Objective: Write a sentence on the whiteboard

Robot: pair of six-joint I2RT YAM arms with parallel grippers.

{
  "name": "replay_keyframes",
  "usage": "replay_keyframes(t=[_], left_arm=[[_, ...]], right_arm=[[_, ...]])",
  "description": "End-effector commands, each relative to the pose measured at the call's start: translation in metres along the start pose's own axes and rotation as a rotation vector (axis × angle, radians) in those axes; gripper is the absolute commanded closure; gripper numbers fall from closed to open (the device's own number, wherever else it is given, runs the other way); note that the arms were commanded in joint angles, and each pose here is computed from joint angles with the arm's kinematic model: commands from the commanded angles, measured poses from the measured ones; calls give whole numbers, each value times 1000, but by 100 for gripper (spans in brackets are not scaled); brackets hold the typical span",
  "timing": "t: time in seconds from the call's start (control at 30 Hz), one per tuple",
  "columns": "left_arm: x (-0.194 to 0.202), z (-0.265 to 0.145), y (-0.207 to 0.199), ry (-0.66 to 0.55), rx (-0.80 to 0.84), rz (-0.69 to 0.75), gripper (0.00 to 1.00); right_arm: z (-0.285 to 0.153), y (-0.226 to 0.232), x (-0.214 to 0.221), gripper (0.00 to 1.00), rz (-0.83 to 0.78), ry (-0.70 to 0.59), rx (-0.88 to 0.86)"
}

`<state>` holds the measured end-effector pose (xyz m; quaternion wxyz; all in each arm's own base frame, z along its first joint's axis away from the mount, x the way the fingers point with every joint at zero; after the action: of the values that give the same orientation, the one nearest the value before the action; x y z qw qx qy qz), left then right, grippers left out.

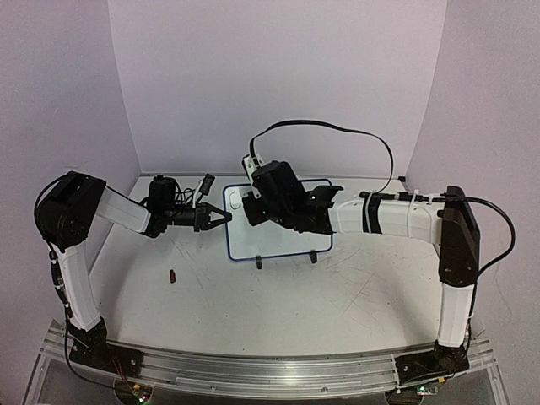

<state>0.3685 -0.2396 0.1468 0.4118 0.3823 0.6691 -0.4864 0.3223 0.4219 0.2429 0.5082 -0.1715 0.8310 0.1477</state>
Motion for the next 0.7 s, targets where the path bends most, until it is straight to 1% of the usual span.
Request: replay_keyframes(t=[0.0,0.67], left_arm=[[-9,-5,6,-11,-85,47,100],[-9,-5,6,-9,-87,48,100]], right_arm=[[4,4,-14,100,26,-38,-15],[7,6,-6,100,28,-6,-24]])
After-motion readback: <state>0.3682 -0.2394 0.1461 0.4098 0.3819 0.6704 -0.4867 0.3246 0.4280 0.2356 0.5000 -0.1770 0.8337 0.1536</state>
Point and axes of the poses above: each gripper's point midway between its finger pads, its own z axis out along the fingers, its own y axis along the line the jaws close on, x = y × z, the point moved 6 cm from there along -z, back along the fingers, and after that the axes turned 9 degrees about z, right-handed, at the moved point
